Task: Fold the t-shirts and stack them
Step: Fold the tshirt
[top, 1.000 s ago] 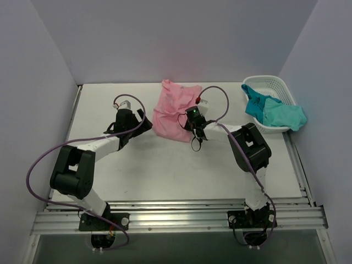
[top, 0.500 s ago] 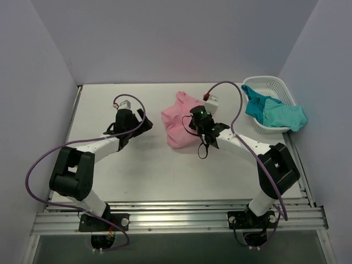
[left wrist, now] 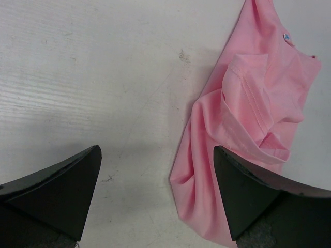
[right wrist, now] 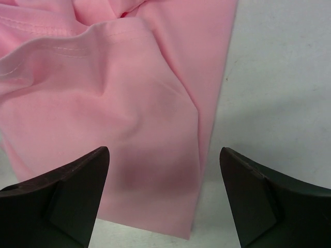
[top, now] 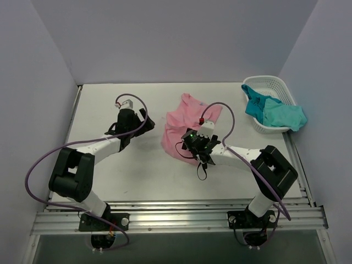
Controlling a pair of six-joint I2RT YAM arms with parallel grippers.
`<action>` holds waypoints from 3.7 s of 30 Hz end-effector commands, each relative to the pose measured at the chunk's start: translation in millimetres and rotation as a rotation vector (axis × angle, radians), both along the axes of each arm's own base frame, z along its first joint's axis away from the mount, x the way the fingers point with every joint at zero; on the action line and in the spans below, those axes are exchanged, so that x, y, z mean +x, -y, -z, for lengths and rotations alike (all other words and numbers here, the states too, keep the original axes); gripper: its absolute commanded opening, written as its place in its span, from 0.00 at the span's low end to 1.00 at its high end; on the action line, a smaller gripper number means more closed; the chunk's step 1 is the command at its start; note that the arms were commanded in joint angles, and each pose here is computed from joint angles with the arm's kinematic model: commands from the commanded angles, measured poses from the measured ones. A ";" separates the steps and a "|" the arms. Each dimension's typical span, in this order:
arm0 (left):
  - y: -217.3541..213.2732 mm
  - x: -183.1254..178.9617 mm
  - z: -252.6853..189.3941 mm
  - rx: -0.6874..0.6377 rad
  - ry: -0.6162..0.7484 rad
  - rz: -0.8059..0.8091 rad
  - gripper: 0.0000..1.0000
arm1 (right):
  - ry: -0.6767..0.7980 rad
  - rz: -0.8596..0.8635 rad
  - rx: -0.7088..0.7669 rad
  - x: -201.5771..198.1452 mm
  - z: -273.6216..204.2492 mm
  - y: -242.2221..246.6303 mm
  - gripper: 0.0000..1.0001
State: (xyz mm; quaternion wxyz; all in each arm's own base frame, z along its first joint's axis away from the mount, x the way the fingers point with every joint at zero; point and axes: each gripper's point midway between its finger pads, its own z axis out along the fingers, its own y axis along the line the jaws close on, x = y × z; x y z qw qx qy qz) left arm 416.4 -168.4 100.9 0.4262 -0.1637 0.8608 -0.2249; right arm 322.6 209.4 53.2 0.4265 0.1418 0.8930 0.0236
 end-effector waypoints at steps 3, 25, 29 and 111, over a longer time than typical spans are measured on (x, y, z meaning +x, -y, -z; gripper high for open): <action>12.3 11.9 -21.0 -0.002 0.064 0.009 0.99 | 0.089 0.078 -0.027 28.5 -28.2 2.6 0.83; 11.3 11.2 -6.4 0.037 0.047 0.013 0.99 | 0.039 0.123 0.037 123.4 7.4 7.9 0.68; 13.8 14.6 -1.9 0.035 0.042 0.017 0.99 | -0.004 0.073 0.056 111.2 29.1 -10.6 0.65; -1.7 -34.6 -101.7 0.002 0.191 -0.027 0.98 | 0.189 -0.167 0.023 -133.1 -100.4 -50.7 1.00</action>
